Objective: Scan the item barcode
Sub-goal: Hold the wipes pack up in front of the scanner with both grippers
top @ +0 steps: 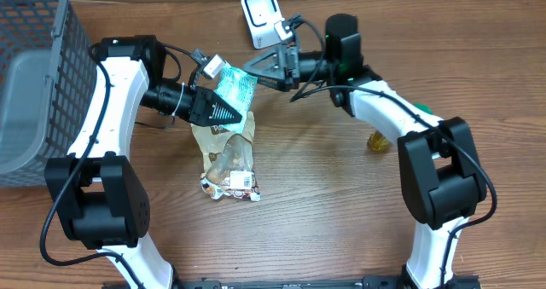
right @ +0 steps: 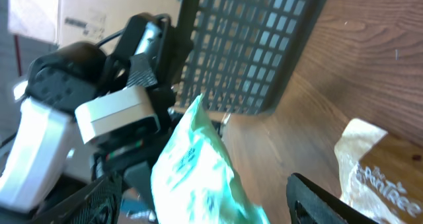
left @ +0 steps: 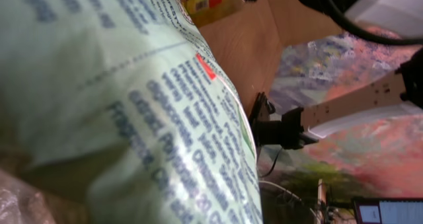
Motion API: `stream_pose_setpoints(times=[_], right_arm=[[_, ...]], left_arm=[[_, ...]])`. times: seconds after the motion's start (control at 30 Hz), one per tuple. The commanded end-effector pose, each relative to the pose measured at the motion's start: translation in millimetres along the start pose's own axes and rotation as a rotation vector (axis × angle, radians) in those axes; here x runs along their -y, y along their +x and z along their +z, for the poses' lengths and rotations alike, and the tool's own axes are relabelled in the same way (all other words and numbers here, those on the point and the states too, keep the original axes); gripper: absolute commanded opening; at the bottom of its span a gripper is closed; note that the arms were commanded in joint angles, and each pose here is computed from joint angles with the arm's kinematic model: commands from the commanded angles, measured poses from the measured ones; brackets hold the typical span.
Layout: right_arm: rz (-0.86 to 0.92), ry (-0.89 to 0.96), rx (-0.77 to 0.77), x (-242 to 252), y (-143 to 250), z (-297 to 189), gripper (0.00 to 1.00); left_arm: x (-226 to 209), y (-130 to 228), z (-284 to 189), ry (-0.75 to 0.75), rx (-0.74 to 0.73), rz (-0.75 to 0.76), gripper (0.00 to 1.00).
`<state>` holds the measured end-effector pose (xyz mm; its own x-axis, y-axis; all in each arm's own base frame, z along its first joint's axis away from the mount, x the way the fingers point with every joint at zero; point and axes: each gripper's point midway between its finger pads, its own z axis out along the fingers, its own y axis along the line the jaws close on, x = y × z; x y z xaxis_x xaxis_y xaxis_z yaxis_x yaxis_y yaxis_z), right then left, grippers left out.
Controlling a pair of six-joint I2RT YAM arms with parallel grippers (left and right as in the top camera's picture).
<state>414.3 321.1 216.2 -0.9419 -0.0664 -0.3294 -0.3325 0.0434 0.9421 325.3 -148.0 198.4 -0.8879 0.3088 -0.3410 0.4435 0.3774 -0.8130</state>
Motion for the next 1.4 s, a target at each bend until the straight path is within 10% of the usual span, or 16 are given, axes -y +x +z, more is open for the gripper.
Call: stream_pose_setpoints(times=[0.0, 0.73, 0.8, 0.87, 1.2, 1.37], right_arm=[[-0.091, -0.096, -0.125, -28.5, 16.4, -15.9, 0.75], [-0.118, -0.155, -0.226, -32.9, 40.4, -9.4, 0.53], [-0.123, -0.156, -0.227, -33.0, 40.5, -9.4, 0.41], [-0.134, -0.156, -0.223, -32.6, 39.7, -10.2, 0.04], [-0.166, -0.124, -0.151, -26.5, 21.0, -30.1, 0.04], [-0.141, -0.112, -0.129, -21.9, 15.2, -43.0, 0.45]], left_arm=[[9.6, -0.7, -0.1, 0.015, 0.003, 0.112, 0.04], [46.5, 16.2, 34.1, 0.12, -0.109, 0.284, 0.04], [46.1, 16.0, 34.2, 0.118, -0.109, 0.286, 0.04], [45.1, 15.9, 32.8, 0.116, -0.106, 0.282, 0.04], [42.1, 18.2, 32.1, 0.102, -0.121, 0.282, 0.04], [41.6, 18.6, 32.1, 0.099, -0.124, 0.282, 0.04]])
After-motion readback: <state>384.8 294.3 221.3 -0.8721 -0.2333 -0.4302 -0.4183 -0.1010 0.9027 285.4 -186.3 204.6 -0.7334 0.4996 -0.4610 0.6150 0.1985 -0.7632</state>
